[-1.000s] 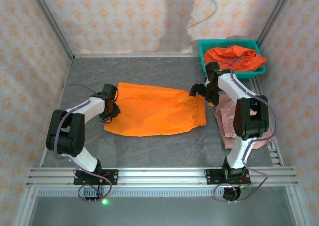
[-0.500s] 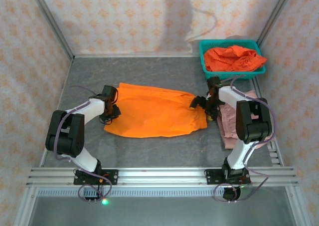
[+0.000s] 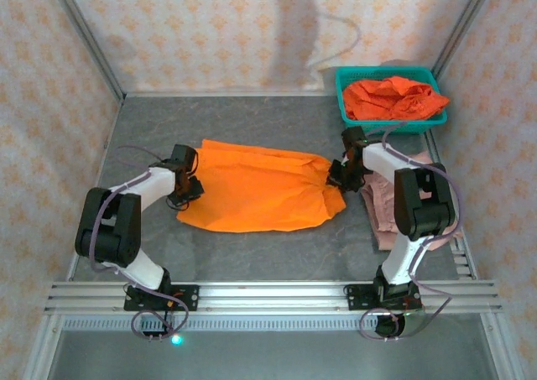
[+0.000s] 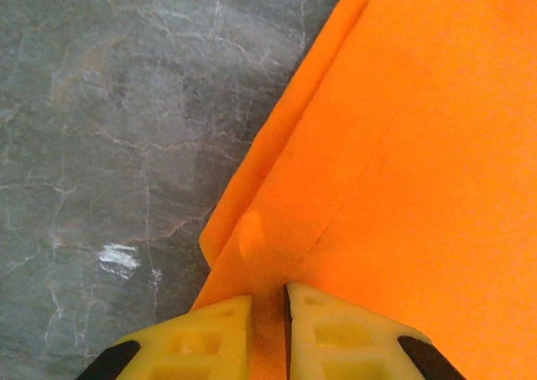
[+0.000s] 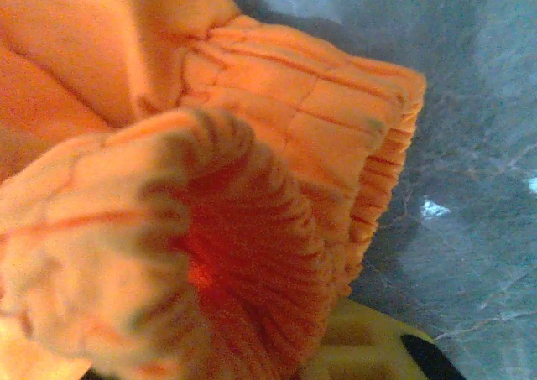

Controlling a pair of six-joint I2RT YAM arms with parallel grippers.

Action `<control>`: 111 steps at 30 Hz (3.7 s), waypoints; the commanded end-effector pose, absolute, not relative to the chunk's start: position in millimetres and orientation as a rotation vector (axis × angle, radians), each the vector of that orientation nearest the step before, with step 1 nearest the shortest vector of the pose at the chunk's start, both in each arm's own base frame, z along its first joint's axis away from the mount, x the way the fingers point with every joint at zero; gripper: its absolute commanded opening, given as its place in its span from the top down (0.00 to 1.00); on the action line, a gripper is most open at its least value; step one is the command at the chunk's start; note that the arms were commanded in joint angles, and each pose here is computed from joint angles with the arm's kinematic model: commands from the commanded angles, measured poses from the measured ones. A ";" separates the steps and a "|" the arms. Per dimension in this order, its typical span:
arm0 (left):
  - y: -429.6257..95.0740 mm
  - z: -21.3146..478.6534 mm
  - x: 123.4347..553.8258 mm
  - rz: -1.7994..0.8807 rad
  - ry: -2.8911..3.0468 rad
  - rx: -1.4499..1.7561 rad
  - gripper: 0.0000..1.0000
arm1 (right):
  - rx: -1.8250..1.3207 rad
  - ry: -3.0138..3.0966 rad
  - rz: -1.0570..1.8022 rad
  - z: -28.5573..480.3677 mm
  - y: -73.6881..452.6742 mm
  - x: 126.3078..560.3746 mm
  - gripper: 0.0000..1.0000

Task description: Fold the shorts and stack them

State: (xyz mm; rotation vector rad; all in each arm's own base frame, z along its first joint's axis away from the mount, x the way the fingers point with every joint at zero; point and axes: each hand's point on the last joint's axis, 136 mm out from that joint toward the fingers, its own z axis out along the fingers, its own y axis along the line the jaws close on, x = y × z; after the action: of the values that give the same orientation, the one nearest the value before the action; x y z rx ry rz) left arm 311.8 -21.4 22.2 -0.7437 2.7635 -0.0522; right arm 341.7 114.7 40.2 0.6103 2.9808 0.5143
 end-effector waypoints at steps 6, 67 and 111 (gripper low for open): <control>-63.4 29.5 306.6 -0.214 2.730 -0.657 0.83 | 0.385 2.876 -0.046 125.5 72.6 368.6 0.96; -201.9 170.5 348.7 -0.874 2.280 -0.599 0.15 | 0.237 2.659 0.749 209.0 234.3 362.1 0.00; -275.3 70.5 433.5 -0.798 2.655 -0.542 0.77 | -0.473 2.618 0.109 73.1 253.2 305.8 0.54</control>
State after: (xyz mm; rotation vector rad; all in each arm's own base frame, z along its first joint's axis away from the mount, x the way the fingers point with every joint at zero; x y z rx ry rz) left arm 430.9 -271.2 63.0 -0.5687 2.6466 -0.7997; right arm 290.6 251.1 61.6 -0.5005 2.6859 0.1509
